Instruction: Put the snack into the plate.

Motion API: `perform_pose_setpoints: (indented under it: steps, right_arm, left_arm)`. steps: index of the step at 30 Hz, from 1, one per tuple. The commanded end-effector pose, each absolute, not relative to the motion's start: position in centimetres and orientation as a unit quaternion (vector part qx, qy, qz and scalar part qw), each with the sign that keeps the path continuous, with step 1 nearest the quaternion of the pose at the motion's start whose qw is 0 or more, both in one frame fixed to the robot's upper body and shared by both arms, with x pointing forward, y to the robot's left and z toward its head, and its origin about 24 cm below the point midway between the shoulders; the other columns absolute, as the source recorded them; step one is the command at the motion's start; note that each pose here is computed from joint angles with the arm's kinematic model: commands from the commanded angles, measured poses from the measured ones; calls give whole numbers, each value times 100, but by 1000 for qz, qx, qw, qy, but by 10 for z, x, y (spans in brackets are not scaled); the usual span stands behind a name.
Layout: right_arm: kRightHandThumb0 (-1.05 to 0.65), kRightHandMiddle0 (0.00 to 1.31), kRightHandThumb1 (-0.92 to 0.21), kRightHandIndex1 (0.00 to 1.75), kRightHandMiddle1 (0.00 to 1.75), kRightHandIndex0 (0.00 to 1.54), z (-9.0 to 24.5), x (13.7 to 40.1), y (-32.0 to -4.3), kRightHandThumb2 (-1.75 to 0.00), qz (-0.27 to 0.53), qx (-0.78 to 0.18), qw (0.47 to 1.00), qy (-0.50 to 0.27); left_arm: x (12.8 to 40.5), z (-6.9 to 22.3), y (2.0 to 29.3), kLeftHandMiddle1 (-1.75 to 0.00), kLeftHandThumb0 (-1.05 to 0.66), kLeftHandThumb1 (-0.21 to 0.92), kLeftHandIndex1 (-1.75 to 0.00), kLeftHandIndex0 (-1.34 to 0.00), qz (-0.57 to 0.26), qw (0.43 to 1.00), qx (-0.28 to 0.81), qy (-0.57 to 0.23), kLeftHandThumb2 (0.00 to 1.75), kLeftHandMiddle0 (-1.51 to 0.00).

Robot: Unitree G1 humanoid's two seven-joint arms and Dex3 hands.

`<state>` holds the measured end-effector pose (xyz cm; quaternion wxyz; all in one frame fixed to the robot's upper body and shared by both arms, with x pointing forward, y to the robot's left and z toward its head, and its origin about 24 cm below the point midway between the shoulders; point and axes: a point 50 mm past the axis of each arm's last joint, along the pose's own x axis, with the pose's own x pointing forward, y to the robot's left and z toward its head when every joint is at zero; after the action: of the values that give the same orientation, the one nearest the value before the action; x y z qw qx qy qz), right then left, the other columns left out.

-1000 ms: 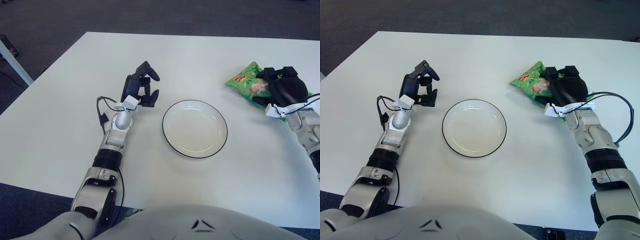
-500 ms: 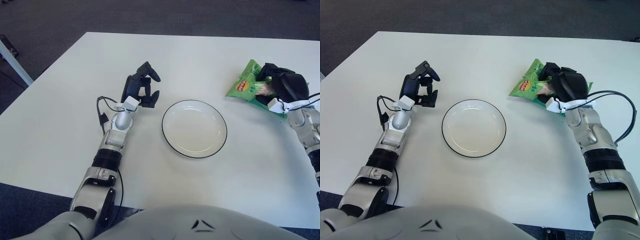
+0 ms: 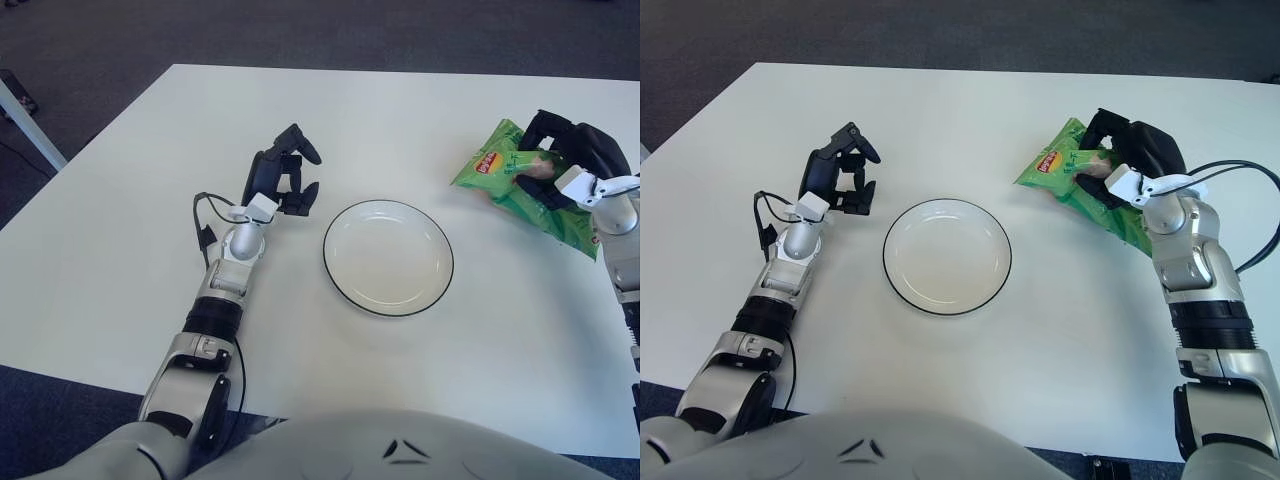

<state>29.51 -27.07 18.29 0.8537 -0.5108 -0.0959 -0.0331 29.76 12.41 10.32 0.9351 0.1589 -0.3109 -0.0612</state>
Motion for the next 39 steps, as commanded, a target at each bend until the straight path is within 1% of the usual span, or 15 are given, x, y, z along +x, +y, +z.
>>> perform_pose_setpoints:
  steps: [1,7,11,16,19,22,27,29,36,39]
  right_arm:
    - [0,56,-9,173,175,78,201,289,-264,-158,-28,-477,872,-106]
    - [0,58,-5,168,175,83,211,290,-258,-161,-30,-453,885,-105]
    - [0,59,-4,166,175,85,224,293,-239,-162,-32,-457,878,-138]
    - [0,57,-7,171,175,80,235,290,-219,-160,-34,-468,864,-183]
    - [0,58,-6,173,175,80,239,288,-214,-161,-32,-480,854,-195]
    - [0,60,-4,172,175,81,242,286,-210,-163,-16,-489,848,-205]
    - [0,66,5,166,175,90,251,281,-199,-170,13,-497,837,-226]
    - [0,67,6,166,175,92,252,281,-197,-172,18,-499,836,-227]
    - [0,69,9,165,175,94,260,276,-179,-174,73,-501,827,-245]
    - [0,69,9,165,175,95,262,274,-171,-175,110,-496,824,-249]
  left_arm:
    - [288,74,129,-175,-48,32,-175,-61,-55,951,162,-256,131,-131]
    - [288,73,128,-175,-48,33,-175,-61,-57,953,161,-248,130,-131]
    - [289,72,129,-175,-48,33,-175,-60,-56,954,166,-243,130,-130]
    - [291,73,130,-175,-47,33,-175,-60,-54,954,173,-239,129,-130]
    - [291,73,130,-175,-47,34,-175,-60,-52,954,177,-237,129,-130]
    - [294,72,132,-175,-47,34,-175,-60,-48,953,185,-235,129,-130]
    - [296,73,132,-175,-48,32,-175,-61,-29,949,202,-242,131,-130]
    - [296,73,131,-175,-48,31,-175,-62,-25,948,204,-243,133,-130]
    - [299,73,131,-175,-50,27,-175,-65,-14,948,213,-236,137,-130]
    - [300,72,131,-175,-50,27,-175,-65,-14,948,219,-228,138,-130]
